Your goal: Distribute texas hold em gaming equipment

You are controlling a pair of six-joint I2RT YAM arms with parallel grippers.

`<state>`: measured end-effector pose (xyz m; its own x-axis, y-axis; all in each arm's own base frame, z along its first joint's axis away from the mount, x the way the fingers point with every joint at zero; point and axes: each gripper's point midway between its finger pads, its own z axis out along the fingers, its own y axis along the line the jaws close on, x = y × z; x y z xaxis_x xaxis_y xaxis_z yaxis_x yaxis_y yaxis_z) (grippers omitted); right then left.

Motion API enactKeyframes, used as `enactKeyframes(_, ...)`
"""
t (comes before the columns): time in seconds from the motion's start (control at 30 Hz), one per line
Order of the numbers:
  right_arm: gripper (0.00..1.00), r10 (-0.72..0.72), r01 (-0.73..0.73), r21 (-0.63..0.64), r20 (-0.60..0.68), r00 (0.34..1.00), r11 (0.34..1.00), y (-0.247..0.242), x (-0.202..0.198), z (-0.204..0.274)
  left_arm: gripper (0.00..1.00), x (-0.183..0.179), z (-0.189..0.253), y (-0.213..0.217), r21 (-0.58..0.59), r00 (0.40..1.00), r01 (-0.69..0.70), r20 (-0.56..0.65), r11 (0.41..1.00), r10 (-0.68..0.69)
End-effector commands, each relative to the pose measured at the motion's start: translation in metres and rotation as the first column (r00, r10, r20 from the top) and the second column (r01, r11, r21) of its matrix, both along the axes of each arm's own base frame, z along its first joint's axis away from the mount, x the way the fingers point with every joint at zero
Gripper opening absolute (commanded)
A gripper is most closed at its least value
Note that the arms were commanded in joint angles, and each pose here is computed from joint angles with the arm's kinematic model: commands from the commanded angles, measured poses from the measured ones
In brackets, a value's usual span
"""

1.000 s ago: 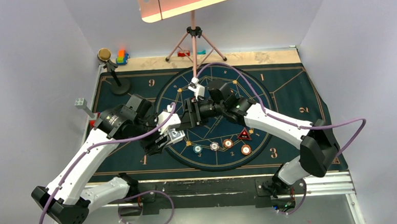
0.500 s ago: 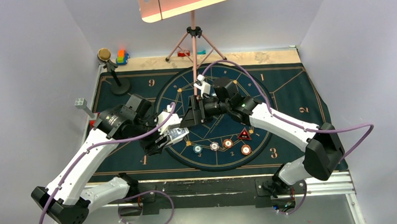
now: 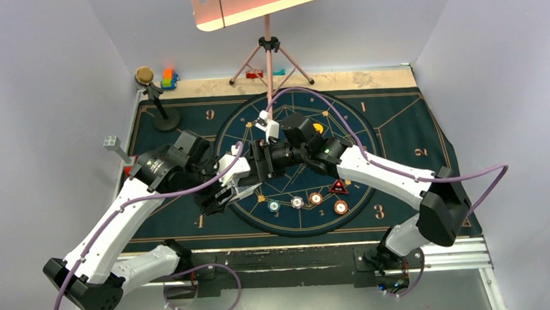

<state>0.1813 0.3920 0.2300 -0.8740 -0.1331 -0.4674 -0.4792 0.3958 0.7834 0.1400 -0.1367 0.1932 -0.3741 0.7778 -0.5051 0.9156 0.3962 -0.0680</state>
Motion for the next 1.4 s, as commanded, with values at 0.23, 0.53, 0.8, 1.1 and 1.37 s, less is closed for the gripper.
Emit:
enactKeyframes(0.23,0.71,-0.079,0.084,-0.061,0.078,0.994,0.995,-0.019,0.012,0.005,0.00,0.003,0.017,-0.009,-0.072,0.999,-0.002,0.035,0.997,0.005)
enactKeyframes(0.53,0.68,-0.130,0.147,-0.093,0.162,0.978,0.985,-0.031,0.024,0.021,0.00,0.000,0.017,-0.009,-0.076,1.000,0.000,0.030,0.997,0.002)
enactKeyframes(0.8,0.63,-0.167,0.186,-0.086,0.193,0.967,0.979,-0.038,0.033,0.032,0.00,-0.001,0.017,-0.009,-0.079,1.000,0.001,0.025,0.997,0.001)
enactKeyframes(1.1,0.55,-0.172,0.193,-0.085,0.207,0.963,0.977,-0.040,0.039,0.034,0.00,-0.002,0.017,-0.009,-0.081,1.000,0.005,0.022,0.997,-0.003)
enactKeyframes(1.37,0.50,-0.183,0.203,-0.068,0.224,0.957,0.977,-0.043,0.044,0.044,0.00,-0.003,0.018,-0.009,-0.081,1.000,0.007,0.020,0.997,-0.006)
